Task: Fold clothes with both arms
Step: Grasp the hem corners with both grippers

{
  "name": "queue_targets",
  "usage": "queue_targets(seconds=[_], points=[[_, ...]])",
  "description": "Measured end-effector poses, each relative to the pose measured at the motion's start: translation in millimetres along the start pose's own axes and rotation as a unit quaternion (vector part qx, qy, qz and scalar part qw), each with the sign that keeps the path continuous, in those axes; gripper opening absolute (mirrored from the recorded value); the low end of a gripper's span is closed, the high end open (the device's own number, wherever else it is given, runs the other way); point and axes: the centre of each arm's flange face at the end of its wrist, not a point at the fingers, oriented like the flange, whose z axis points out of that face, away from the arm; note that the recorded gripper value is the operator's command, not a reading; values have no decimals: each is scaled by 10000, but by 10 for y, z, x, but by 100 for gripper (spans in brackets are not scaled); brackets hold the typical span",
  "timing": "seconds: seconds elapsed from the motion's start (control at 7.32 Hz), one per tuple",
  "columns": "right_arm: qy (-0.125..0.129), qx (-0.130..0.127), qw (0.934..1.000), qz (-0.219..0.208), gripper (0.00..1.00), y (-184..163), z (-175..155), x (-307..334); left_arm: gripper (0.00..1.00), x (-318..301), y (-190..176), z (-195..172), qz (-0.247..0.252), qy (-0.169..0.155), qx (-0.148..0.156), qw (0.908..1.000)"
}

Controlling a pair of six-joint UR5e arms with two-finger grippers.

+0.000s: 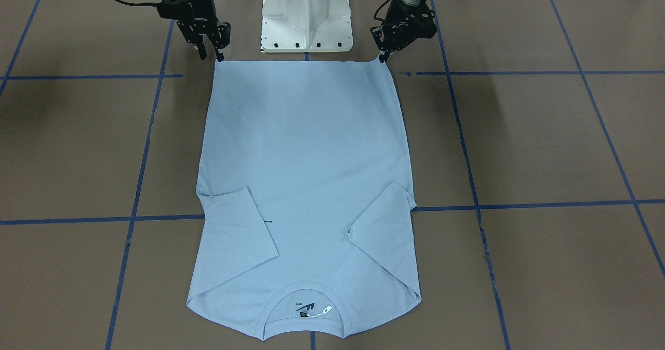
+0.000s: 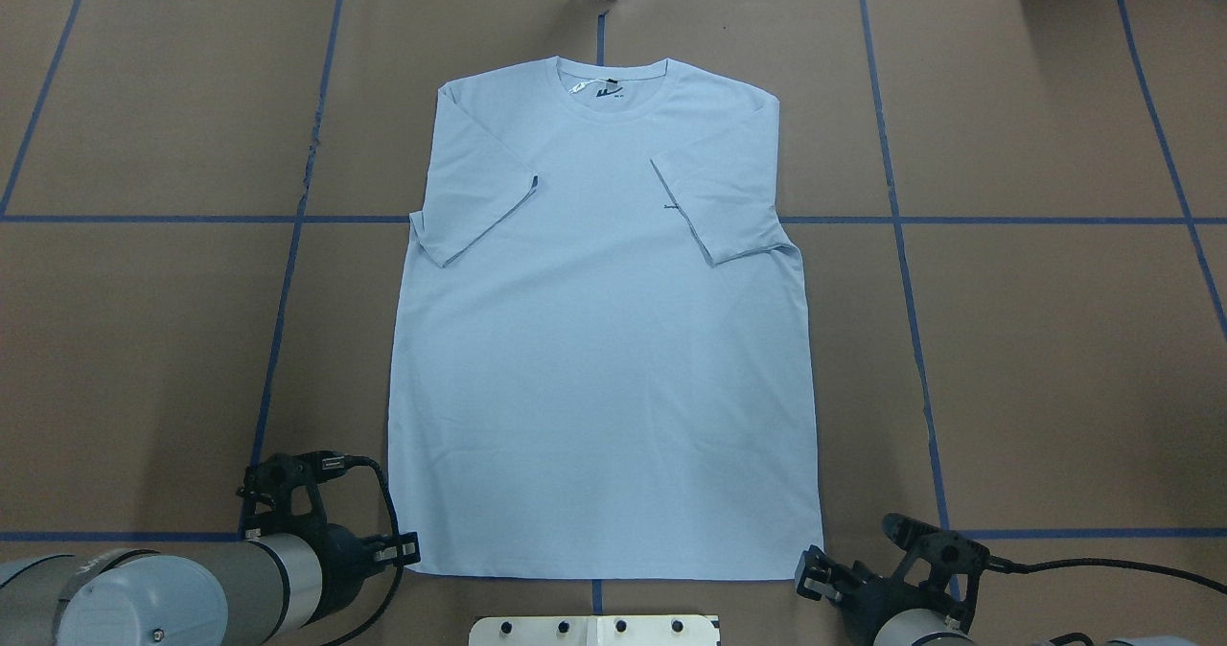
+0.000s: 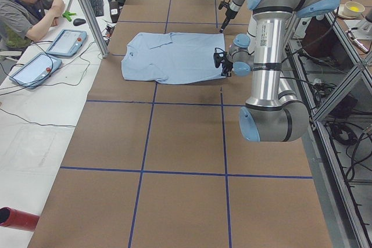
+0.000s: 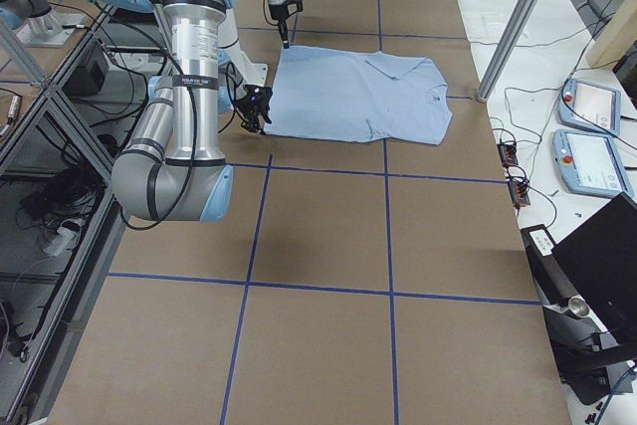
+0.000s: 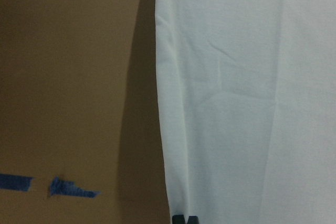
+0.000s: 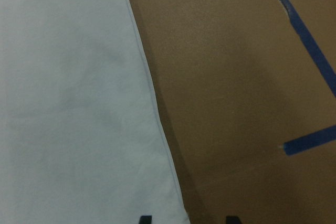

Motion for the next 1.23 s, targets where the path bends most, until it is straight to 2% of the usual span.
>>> queue_targets(seconds=[0.82,1.09,1.23], points=[[129,97,9998,-104,55,148,102,-168,0,8,6,-25,-2,30,-6,10000],[182,131,9997,-140,35,144,128,-153,0,7,10,-26,-4,31,-9,10000],[191,148,9996,-140,14,138,139,-153,0,6,14,-26,-3,30,-12,10000]])
